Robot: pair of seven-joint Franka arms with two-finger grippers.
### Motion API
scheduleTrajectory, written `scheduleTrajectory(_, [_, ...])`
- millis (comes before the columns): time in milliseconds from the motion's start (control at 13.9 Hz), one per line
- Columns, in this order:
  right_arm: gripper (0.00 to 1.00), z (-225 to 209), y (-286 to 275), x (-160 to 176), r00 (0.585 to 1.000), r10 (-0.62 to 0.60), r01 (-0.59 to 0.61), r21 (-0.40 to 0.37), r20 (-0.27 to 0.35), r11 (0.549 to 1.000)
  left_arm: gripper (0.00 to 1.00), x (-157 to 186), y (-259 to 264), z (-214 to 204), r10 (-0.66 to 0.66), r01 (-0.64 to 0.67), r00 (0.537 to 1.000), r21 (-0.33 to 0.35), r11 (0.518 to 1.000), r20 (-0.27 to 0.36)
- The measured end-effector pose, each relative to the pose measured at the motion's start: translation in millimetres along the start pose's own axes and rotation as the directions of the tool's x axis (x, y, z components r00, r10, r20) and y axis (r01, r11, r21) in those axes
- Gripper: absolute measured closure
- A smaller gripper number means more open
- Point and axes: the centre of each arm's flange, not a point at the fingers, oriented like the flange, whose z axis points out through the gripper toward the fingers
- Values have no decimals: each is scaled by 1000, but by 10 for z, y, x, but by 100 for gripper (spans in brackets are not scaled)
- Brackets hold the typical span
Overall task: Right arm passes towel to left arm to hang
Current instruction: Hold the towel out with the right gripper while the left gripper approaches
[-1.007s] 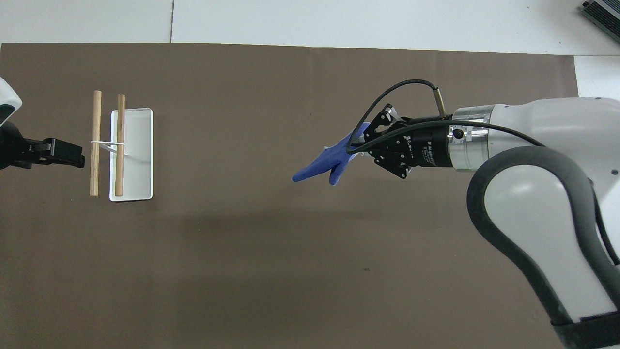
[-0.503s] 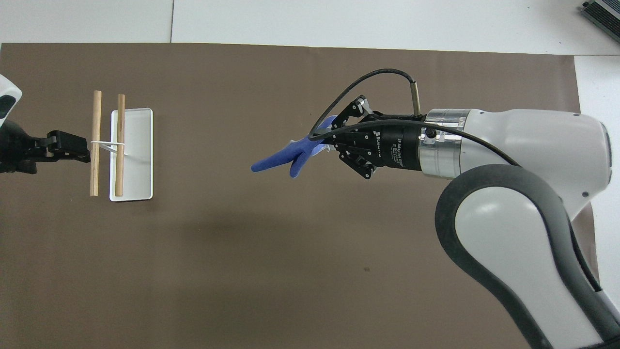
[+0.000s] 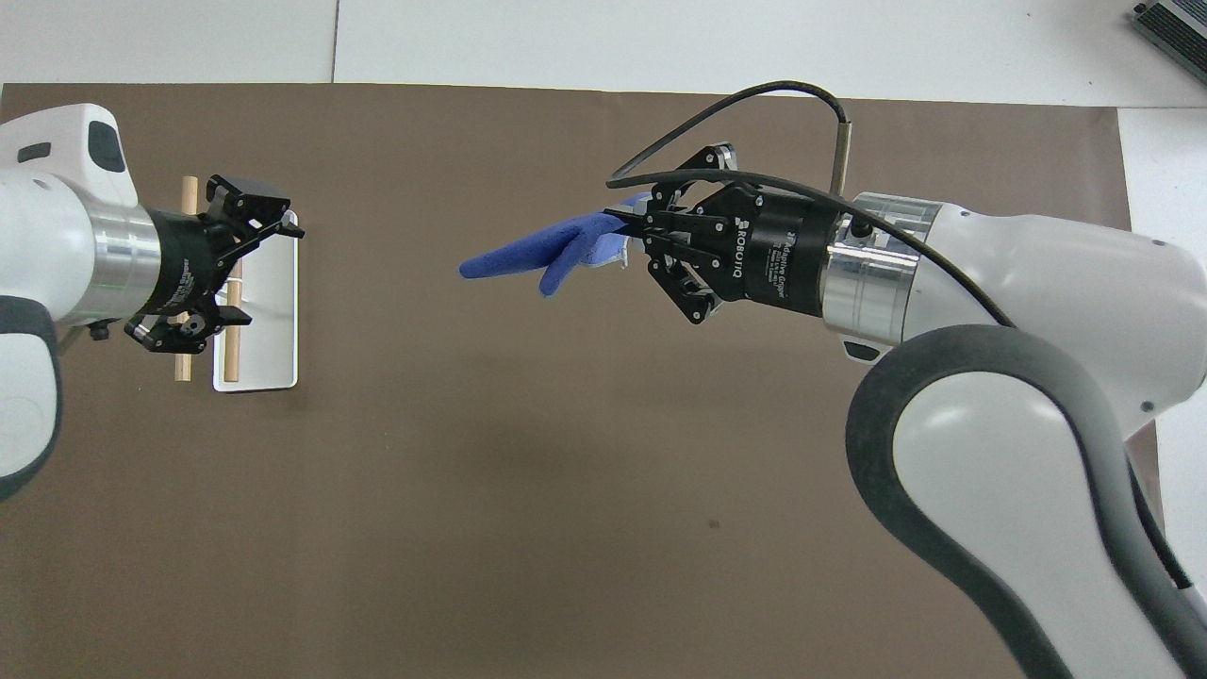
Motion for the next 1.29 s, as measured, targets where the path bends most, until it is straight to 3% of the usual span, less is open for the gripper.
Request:
scheduleTrajectory(216, [96, 103, 58, -32, 1000, 21, -21, -9, 0, 1000, 0, -434, 165, 16, -220, 221, 975, -70, 973, 19])
scheduleTrajectory(432, [96, 278, 142, -82, 999, 40, -40, 11, -18, 999, 0, -679, 227, -11, -305, 313, 948, -89, 946, 90])
scheduleTrajectory(719, [96, 525, 261, -136, 996, 80, -79, 39, -25, 996, 0, -869, 273, 17, -425, 437, 897, -96, 894, 121])
scheduleTrajectory(1295, [96, 520, 254, -120, 996, 85, -84, 41, -25, 996, 0, -1200, 162, 262, -436, 449, 891, -107, 887, 125])
